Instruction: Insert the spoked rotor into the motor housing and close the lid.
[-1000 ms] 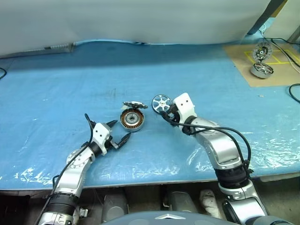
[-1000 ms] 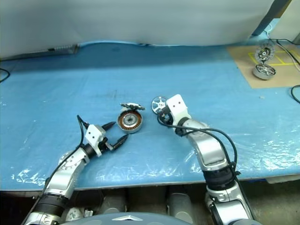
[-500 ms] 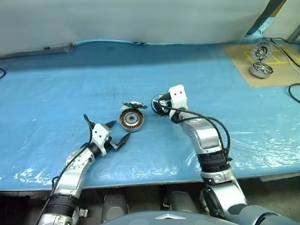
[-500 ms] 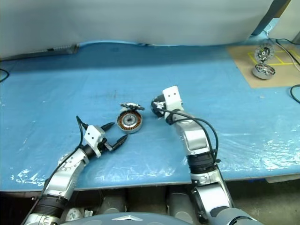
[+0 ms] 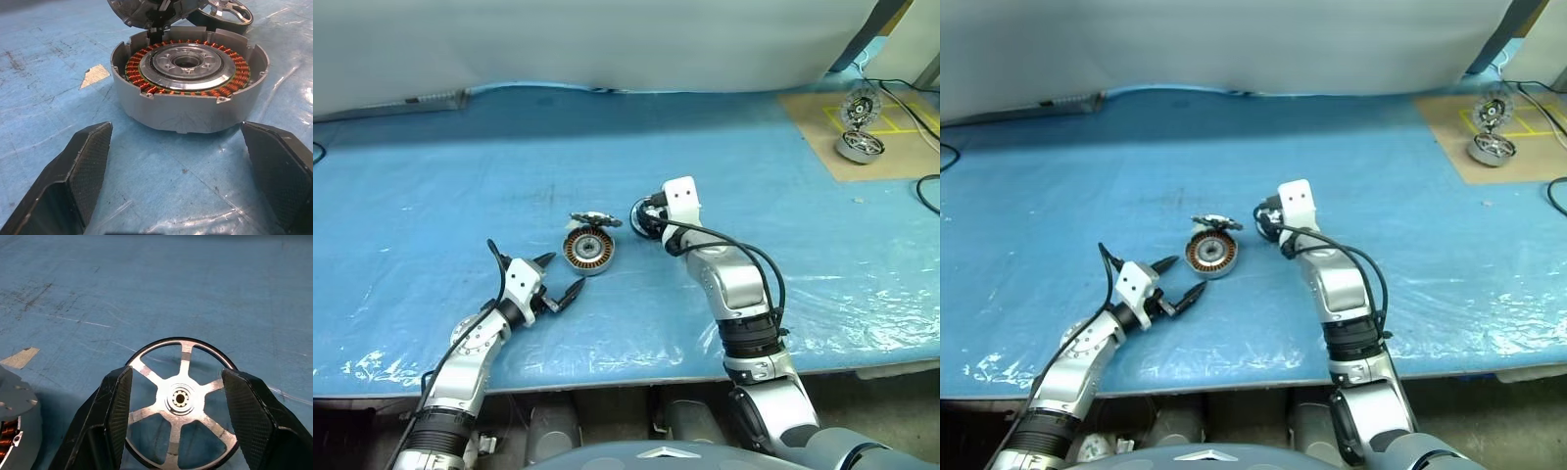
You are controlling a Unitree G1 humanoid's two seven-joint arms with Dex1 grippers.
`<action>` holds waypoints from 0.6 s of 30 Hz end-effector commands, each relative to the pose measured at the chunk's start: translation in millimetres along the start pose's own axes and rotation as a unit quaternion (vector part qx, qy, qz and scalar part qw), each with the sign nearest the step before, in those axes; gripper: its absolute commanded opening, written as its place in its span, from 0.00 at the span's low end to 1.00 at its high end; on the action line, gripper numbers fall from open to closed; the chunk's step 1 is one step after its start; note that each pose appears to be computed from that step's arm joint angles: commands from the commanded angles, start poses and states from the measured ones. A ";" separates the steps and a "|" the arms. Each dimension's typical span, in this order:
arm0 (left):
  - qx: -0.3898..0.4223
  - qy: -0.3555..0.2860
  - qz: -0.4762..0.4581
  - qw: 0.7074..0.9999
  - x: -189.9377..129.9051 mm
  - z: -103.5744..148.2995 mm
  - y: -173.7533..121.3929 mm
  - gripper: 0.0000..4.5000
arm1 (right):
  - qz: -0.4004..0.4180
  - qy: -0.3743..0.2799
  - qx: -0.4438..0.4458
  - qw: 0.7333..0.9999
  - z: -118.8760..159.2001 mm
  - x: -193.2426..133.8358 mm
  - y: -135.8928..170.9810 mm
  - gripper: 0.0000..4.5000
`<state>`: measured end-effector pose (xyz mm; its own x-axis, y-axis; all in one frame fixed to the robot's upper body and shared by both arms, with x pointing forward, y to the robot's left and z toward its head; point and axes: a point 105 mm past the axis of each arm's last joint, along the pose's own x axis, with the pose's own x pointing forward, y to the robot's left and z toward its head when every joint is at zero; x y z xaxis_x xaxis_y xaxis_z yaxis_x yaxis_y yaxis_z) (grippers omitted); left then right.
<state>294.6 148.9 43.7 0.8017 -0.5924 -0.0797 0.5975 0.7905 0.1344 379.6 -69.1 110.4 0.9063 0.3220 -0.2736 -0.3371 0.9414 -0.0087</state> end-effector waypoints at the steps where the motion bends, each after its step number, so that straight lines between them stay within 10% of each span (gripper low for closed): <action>1: 0.009 -0.018 0.002 1.000 0.4 10.9 1.8 1.00 | 0.002 -0.017 0.000 1.000 9.5 -2.5 3.2 0.67; 18: 0.007 -0.018 0.006 1.000 -0.9 8.2 2.5 1.00 | -0.014 0.038 0.023 0.999 -23.3 8.9 -1.1 0.67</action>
<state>295.3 148.6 44.5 0.8016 -0.5928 -0.0774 0.5975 0.7903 0.1357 380.9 -68.8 91.0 0.8975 0.2960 -0.3270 -0.3105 0.9505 0.0083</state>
